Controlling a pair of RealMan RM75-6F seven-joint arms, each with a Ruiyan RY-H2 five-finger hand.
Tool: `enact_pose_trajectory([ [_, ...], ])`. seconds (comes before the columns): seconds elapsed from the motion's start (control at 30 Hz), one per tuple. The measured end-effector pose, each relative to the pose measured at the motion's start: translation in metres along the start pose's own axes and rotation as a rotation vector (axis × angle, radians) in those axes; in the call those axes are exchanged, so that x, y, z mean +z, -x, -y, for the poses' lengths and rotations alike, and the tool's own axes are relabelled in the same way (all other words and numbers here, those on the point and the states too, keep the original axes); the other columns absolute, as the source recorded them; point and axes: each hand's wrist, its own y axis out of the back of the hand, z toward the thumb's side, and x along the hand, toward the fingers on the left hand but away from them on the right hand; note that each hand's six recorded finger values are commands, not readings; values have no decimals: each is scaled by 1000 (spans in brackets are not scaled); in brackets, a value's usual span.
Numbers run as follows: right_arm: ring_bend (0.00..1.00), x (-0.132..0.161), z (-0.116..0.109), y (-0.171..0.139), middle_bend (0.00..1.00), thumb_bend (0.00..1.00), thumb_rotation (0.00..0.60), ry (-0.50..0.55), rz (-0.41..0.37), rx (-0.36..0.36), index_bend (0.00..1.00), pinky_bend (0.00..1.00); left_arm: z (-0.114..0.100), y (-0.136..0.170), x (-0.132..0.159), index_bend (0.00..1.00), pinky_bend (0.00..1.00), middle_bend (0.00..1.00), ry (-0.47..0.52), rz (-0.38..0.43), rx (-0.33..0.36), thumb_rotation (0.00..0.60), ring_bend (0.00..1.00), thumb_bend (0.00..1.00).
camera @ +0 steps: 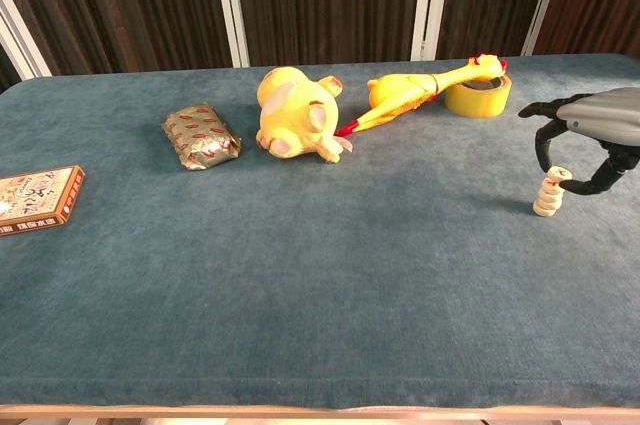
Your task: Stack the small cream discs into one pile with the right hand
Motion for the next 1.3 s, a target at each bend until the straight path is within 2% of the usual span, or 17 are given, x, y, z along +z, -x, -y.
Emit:
enact_pose_trajectory([
  [0.47, 0, 0, 2, 0, 119, 497, 600, -12, 8, 6, 561, 0, 1, 1, 0, 0, 58, 0, -1, 1, -6, 600, 0, 469],
  [0.9, 0, 2, 2, -2, 117, 497, 600, -7, 3, 8, 479, 0, 0, 2, 1, 0, 57, 0, 0, 3, -5, 600, 0, 469],
  [1.07, 0, 4, -9, -11, 116, 497, 600, 46, -11, -29, 414, 0, 1, 0, 1, 0, 57, 0, -2, 3, -5, 600, 0, 468],
  [1.3, 0, -8, -30, -48, 69, 473, 600, 173, -16, -132, 288, 0, -3, 0, 0, 0, 57, 0, -1, 3, 15, 600, 0, 469],
])
